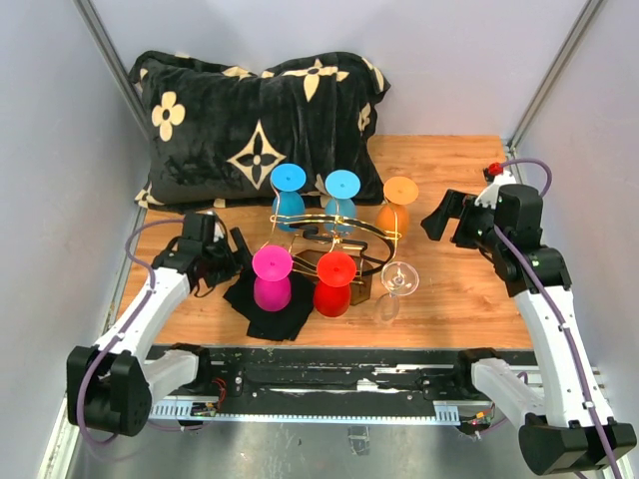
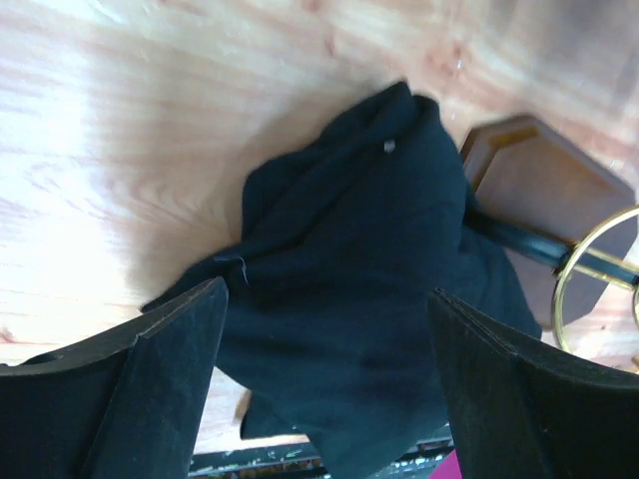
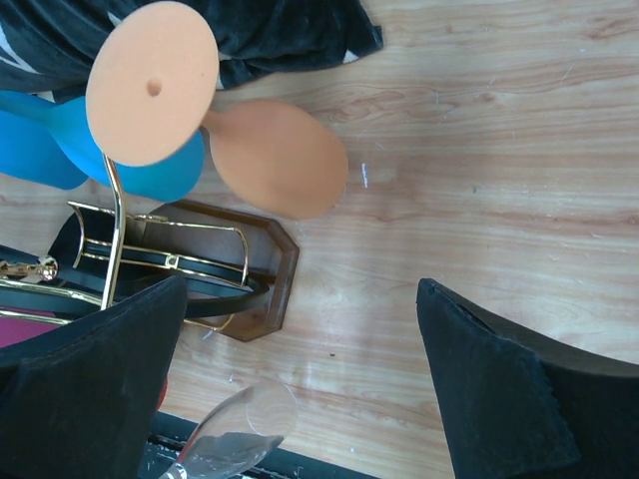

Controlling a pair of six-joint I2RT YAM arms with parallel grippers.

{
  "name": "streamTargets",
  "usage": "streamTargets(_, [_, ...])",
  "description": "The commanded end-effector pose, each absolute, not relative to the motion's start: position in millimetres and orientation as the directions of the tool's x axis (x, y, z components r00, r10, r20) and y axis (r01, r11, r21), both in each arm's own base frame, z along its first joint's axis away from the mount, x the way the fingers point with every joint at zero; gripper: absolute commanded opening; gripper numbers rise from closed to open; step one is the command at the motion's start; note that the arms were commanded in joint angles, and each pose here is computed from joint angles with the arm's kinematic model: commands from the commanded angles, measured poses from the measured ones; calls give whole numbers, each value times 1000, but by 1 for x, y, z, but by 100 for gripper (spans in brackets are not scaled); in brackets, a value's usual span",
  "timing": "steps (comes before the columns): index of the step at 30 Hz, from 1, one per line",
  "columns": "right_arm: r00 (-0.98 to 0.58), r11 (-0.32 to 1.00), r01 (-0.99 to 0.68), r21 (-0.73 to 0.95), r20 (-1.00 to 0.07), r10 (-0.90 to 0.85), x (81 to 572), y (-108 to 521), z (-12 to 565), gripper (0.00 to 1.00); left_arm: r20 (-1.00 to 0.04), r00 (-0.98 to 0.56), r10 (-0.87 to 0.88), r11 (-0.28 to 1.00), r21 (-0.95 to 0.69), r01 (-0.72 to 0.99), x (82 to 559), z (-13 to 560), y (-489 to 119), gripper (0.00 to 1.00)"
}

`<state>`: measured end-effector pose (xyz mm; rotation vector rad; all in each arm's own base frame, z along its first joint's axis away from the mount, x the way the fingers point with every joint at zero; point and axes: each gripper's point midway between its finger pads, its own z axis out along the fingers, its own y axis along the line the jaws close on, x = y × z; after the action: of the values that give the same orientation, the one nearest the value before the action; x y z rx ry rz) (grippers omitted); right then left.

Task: Take the wine glass off the wine glass rack

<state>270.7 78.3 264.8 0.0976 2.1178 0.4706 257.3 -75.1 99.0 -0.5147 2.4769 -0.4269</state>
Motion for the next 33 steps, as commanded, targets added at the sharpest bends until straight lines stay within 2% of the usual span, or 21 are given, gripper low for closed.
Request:
streamTargets(1, [-571,924,-129,360,-789,228,262,83,260,99,-460,-767,-447,861,-453,-231,253,99,-97,87])
streamTargets(9, [-586,926,-113,359,-777,230,262,81,250,99,-460,-766,-449,841,-508,-188,250,105,-112,88])
streamTargets(12, [-585,928,-106,357,-777,232,261,80,248,98,-429,-796,-427,838,-518,-170,245,99,-123,88])
streamTargets(19, [-584,927,-107,359,-778,233,261,80,247,99,-362,-874,-324,891,-429,-152,225,60,-144,88])
streamTargets(25, [-574,926,-120,357,-786,229,262,81,253,98,-318,-896,-311,923,-324,-206,218,28,-130,90])
streamTargets(29, [-568,928,-127,350,-793,222,264,81,259,99,-313,-890,-331,937,-218,-272,218,13,-111,94])
streamTargets(31, [-563,929,-130,346,-797,218,264,81,261,99,-308,-863,-401,916,-135,-378,223,9,-81,96])
streamTargets(33, [-560,932,-131,339,-801,212,264,80,263,99,-277,-811,-515,857,-139,-496,228,7,-55,96])
